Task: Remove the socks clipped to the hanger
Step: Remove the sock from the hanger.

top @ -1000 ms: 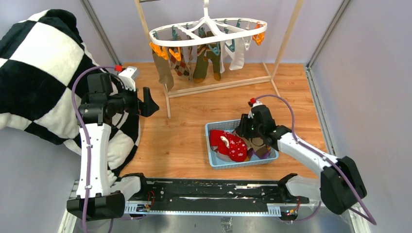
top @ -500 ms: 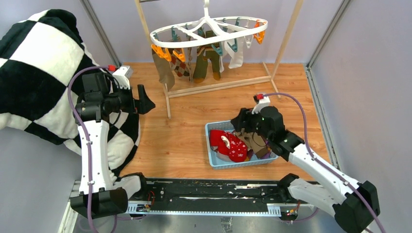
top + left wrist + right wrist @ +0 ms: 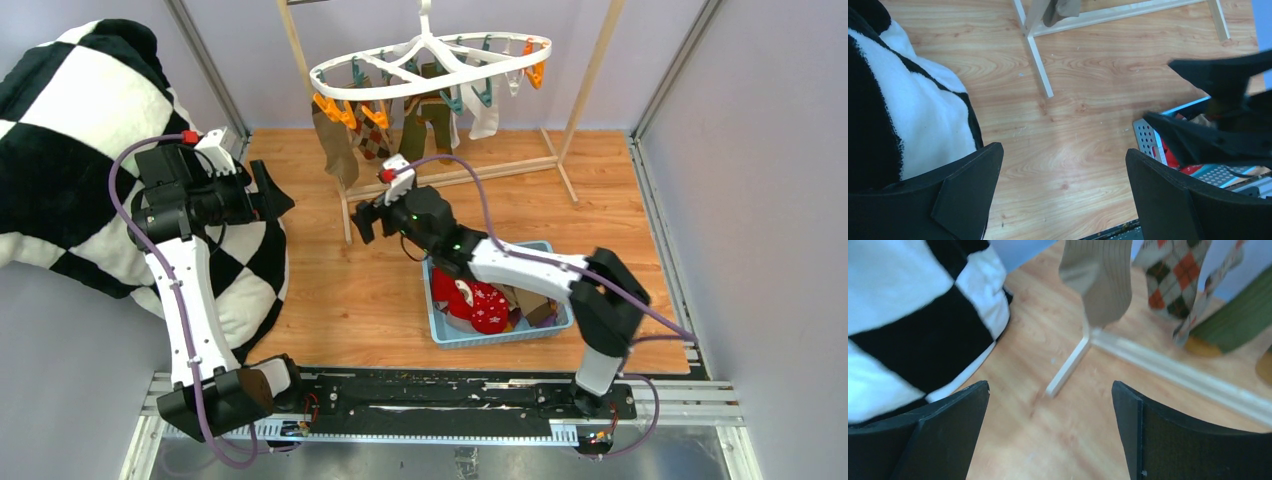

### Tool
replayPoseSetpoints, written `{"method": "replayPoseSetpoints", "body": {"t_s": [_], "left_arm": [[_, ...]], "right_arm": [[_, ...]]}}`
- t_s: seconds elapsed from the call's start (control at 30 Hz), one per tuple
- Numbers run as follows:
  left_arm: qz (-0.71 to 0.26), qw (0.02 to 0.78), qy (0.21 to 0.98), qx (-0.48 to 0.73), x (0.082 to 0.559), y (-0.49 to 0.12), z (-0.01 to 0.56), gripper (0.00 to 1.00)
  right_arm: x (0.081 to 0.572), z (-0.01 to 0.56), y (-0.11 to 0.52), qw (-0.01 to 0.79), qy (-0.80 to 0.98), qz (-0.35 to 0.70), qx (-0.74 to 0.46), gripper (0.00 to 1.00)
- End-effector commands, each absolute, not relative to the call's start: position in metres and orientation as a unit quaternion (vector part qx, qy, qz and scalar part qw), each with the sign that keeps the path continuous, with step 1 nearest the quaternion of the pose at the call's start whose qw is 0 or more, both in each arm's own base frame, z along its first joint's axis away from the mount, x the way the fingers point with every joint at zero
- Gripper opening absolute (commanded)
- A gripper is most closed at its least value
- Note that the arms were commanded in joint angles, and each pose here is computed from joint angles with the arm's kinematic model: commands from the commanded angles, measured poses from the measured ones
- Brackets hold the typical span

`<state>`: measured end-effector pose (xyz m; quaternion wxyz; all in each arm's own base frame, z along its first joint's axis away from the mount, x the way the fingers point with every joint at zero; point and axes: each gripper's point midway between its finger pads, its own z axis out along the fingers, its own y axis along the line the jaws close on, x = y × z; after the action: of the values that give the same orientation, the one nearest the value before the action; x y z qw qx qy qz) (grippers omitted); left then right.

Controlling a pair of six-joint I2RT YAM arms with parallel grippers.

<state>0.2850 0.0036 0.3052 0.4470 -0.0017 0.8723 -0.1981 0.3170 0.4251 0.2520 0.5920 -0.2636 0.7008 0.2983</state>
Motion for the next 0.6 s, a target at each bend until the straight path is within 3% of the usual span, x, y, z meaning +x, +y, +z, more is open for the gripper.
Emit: {"method": "replayPoseSetpoints", "body": {"t_s": [0.0, 0.4, 0.47, 0.57], "left_arm": [[-0.214, 0.444, 0.87, -0.01, 0.285, 0.004, 0.307, 1.0], [-0.227, 0.431, 0.874, 0.002, 0.289, 0.005, 0.294, 1.0], [-0.228, 0.429, 0.874, 0.004, 0.288, 0.005, 0.292, 1.0], [-0.229, 0.426, 0.875, 0.007, 0.286, 0.004, 0.288, 1.0]], "right_arm": [[0.361, 0.294, 0.466, 0.692, 0.628, 0.277, -0.225, 1.0], [0.444, 0.28, 0.529, 0.757, 0.596, 0.192, -0.186, 0.98], [0.452, 0.279, 0.532, 0.755, 0.598, 0.197, -0.184, 0.92], [0.455, 0.283, 0.533, 0.75, 0.594, 0.221, -0.19, 0.68]]}}
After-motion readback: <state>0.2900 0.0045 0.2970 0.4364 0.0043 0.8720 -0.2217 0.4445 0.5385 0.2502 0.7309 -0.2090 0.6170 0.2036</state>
